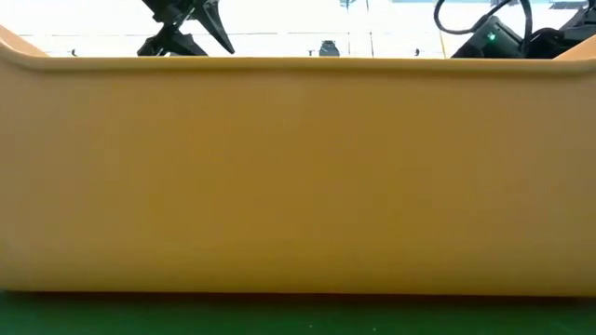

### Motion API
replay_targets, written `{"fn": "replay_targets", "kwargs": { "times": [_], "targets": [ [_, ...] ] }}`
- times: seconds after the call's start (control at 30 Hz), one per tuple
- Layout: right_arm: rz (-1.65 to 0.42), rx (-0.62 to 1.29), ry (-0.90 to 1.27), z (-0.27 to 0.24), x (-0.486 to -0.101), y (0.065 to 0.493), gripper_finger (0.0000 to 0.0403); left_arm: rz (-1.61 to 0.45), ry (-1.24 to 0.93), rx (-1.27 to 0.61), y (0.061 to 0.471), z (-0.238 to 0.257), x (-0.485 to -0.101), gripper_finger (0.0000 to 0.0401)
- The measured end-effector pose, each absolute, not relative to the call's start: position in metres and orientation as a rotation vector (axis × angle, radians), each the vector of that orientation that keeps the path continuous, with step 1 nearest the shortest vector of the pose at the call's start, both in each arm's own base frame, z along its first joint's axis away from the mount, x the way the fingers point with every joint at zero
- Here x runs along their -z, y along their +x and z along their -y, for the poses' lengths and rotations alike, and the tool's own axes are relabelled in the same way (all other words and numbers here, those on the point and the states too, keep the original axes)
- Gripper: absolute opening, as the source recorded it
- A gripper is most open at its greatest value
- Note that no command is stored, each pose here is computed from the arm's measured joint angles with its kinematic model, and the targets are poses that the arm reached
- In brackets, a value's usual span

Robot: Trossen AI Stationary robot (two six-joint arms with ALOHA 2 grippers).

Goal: Sort & place blocks by color
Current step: Put the blue block into the black bin

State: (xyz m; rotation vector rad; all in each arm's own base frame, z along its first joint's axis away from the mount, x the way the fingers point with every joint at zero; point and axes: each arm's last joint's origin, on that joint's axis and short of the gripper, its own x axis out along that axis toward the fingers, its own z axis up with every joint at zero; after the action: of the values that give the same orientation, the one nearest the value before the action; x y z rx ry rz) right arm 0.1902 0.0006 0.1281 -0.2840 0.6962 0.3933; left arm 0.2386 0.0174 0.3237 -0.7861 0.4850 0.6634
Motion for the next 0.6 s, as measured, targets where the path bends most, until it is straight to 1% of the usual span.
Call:
{"fn": "replay_targets", "kwargs": {
  "times": [0.3,0.47,0.6],
  "targets": [
    [-0.779,-0.389,-0.219,-0.001,-0.108,0.196,0.0265,-0.487,-0.783,-0.663,0.239,-0.017,-0.324,0.0175],
    [-0.775,-0.380,-0.173,-0.001,-0.102,0.202,0.0240,-0.487,-0.783,-0.663,0.239,-0.017,-0.324,0.0175],
    [-0.804,-0.342,-0.094,-0.001,-0.097,0.204,0.0206,-0.489,-0.781,-0.662,0.239,-0.017,-0.323,0.0175]
  ]
}}
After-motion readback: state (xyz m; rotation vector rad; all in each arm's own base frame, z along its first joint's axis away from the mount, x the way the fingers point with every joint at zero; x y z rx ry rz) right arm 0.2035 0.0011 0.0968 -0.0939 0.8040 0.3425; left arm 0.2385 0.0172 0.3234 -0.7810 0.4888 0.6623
